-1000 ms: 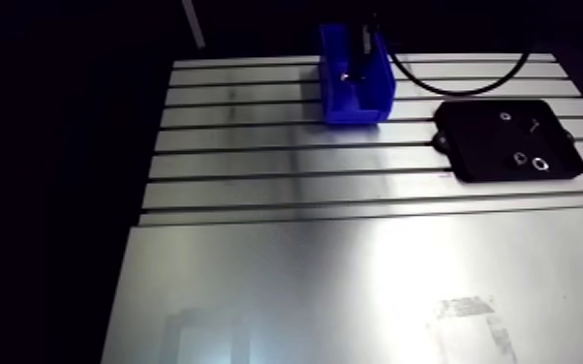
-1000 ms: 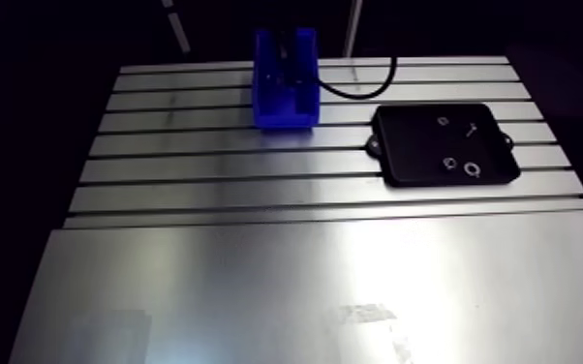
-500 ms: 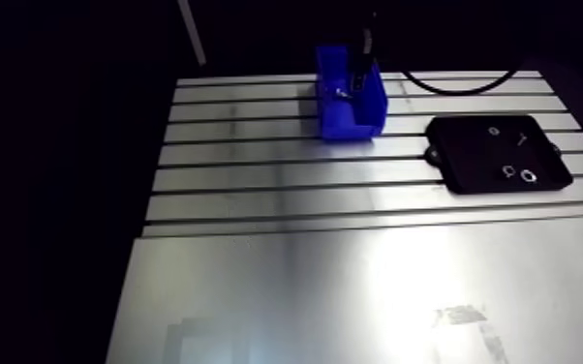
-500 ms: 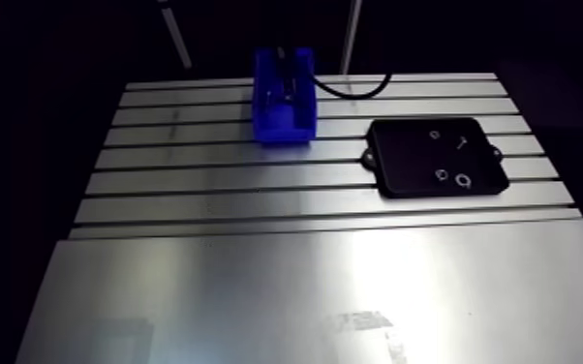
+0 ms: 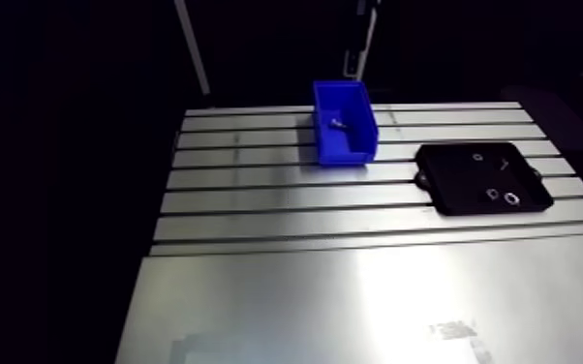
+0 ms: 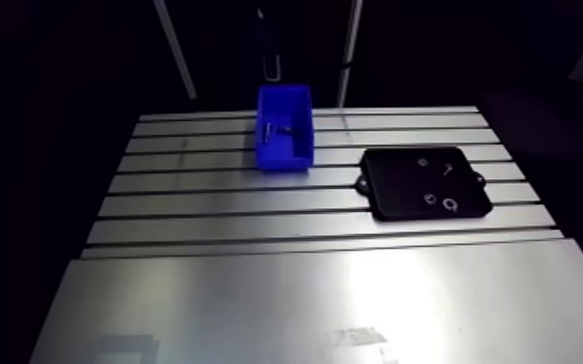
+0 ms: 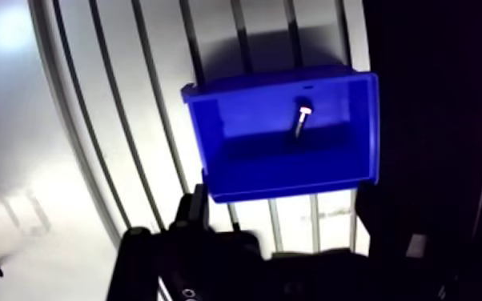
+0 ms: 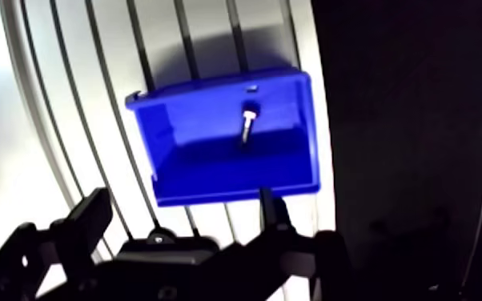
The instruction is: Pick up the M10 bolt from the tray and put it into the blue bin.
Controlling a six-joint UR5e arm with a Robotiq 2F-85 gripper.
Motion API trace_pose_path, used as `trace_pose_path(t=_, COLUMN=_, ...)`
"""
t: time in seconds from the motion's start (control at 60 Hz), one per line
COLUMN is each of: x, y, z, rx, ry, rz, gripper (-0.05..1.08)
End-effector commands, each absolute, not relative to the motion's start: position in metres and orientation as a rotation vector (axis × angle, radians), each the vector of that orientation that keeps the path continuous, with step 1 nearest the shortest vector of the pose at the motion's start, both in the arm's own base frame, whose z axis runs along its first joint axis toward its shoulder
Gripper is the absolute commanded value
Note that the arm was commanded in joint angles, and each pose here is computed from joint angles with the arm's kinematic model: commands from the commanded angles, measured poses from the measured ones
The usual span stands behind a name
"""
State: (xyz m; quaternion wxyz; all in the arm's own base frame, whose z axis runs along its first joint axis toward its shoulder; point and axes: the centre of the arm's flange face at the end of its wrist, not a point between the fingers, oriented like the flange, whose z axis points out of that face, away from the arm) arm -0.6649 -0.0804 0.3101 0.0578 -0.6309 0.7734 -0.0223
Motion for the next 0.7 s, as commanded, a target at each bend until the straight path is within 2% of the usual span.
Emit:
trace_pose_path(t=0.017, x=-0.649, y=-0.077, z=0.449, rx=-0.686, ry=3.026, rz=0.028, gripper=0.0)
trace_pose_path(t=0.033, x=-0.647, y=-0.073, z=0.453, rx=-0.556, ry=3.056, rz=0.044, gripper=0.0)
trace_pose_path(t=0.067, x=-0.643, y=-0.069, z=0.456, rx=-0.445, ry=3.077, rz=0.05, gripper=0.0)
trace_pose_path(t=0.233, x=-0.621, y=-0.066, z=0.476, rx=-0.033, ry=3.091, rz=0.045, gripper=0.0)
trace_pose_path(t=0.4, x=-0.613, y=-0.059, z=0.474, rx=0.063, ry=3.062, rz=0.03, gripper=0.0)
trace_pose_path(t=0.6, x=-0.606, y=-0.054, z=0.481, rx=0.089, ry=3.064, rz=0.034, gripper=0.0)
trace_pose_path(t=0.7, x=-0.597, y=-0.051, z=0.497, rx=0.099, ry=3.087, rz=0.038, gripper=0.0)
